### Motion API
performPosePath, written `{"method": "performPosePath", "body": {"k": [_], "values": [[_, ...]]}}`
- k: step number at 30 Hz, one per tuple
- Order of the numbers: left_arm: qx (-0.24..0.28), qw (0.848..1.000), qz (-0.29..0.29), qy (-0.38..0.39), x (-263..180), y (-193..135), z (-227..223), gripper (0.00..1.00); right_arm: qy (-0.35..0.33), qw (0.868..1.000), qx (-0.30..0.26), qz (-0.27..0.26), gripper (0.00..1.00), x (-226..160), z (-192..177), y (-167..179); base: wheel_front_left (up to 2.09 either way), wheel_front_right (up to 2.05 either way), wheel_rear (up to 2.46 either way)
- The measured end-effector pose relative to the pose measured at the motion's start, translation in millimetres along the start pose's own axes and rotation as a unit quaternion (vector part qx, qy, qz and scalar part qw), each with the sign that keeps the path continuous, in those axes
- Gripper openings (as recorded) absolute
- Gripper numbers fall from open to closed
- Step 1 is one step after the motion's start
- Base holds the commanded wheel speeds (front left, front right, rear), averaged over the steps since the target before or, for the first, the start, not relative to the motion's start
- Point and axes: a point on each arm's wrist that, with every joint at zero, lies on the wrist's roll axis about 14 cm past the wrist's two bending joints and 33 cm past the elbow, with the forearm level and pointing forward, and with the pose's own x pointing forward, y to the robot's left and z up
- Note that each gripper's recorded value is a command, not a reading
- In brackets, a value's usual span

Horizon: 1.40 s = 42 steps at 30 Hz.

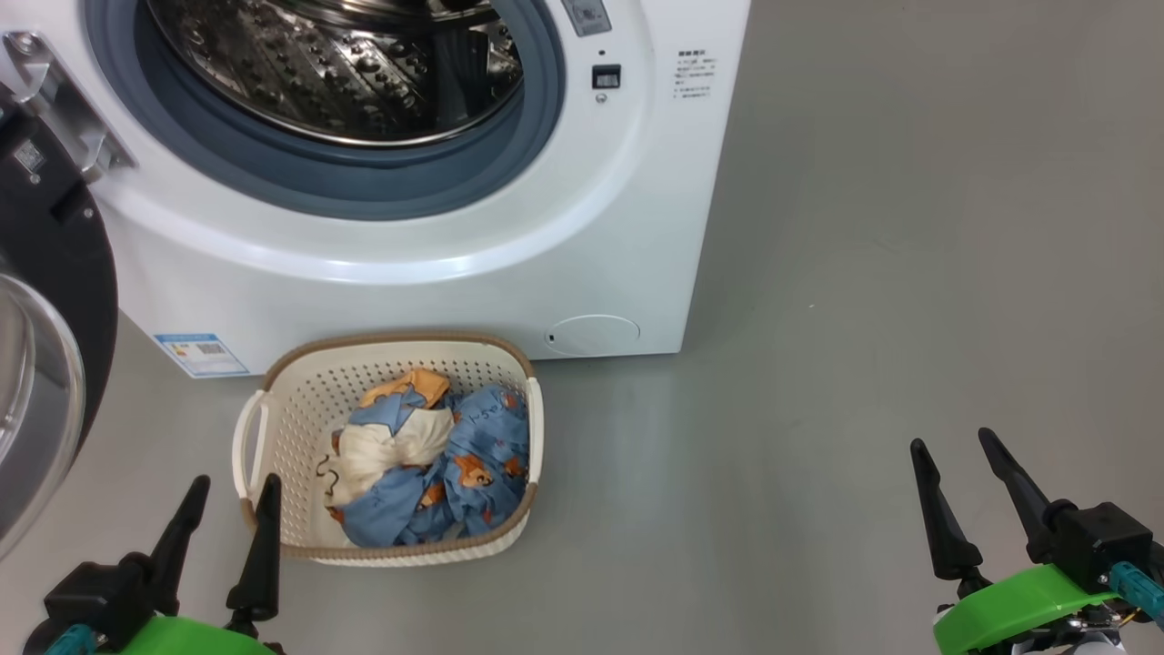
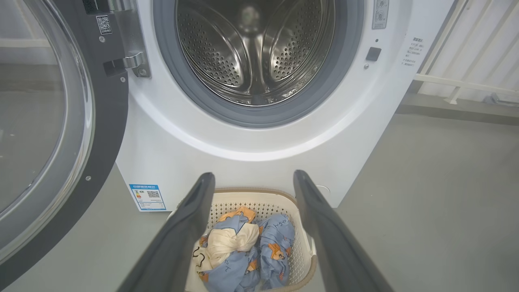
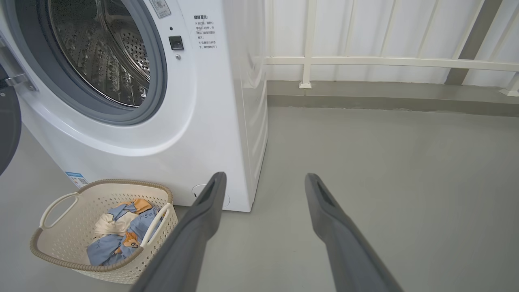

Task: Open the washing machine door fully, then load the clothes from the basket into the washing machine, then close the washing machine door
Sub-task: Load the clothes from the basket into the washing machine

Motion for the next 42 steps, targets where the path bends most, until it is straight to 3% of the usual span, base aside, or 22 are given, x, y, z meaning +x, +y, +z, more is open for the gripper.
{"method": "performPosePath", "body": {"k": [14,29,42], "values": [[0.001,1.000,-0.002,0.006,1,0,-4,1.00,0.005,1.000,0.007,0.000,1.00,0,-4,3,1.07,-1.49,0.42],[-0.010,1.000,0.001,0.016,5,-3,-13,1.00,0.016,1.000,0.011,0.000,1.00,2,-13,6,0.22,-0.22,0.00],[-0.056,0.993,-0.018,0.104,16,-25,-74,1.00,0.025,1.000,0.019,0.001,1.00,18,-23,9,0.00,0.00,0.00]]}}
